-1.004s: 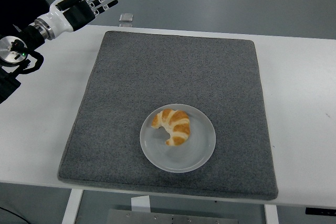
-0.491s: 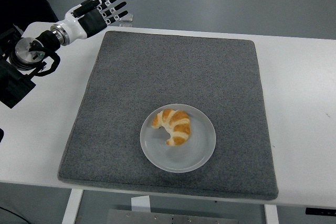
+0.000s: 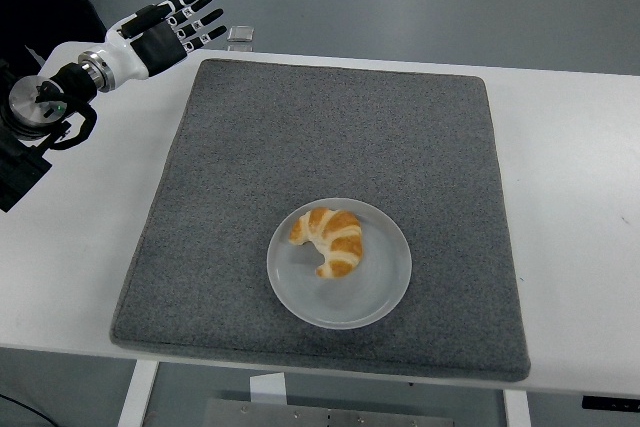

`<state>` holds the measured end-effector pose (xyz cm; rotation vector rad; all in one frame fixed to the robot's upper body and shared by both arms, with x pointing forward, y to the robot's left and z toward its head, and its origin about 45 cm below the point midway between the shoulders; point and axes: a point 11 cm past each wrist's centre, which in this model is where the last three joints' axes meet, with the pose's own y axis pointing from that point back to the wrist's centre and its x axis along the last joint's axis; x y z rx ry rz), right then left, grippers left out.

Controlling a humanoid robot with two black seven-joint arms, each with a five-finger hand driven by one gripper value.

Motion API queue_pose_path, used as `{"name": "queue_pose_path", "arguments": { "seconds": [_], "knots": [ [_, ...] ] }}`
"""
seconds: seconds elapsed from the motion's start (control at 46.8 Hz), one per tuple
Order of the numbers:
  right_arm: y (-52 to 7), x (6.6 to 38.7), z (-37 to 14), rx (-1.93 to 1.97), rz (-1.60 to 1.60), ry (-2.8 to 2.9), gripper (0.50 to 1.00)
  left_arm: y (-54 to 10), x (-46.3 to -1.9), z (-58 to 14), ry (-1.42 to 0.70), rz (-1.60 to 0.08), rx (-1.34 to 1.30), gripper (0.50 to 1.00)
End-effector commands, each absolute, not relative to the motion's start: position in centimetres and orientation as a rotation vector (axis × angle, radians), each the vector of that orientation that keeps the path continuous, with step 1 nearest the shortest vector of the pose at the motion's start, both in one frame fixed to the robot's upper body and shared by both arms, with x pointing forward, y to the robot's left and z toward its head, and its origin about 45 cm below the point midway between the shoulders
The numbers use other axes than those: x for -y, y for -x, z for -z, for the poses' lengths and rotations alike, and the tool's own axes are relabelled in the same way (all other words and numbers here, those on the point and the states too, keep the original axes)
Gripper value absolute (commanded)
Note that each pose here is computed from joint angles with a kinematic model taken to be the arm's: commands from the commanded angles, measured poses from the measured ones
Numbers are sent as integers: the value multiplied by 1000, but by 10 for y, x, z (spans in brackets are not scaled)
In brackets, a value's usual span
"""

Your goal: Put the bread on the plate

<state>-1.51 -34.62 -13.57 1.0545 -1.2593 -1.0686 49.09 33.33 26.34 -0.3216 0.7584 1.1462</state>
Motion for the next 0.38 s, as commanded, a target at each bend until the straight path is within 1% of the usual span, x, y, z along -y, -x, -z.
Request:
{"name": "queue_pose_path", "arguments": {
  "seconds": [0.0,0.363],
  "knots": [
    [16,346,136,1259,1072,-1054,952,-491,-333,-263,322,-1145,-762,1000],
    [17,346,136,1258,1071,-1051,952,-489,-341,-264,329,-1154,-763,1000]
  ]
}}
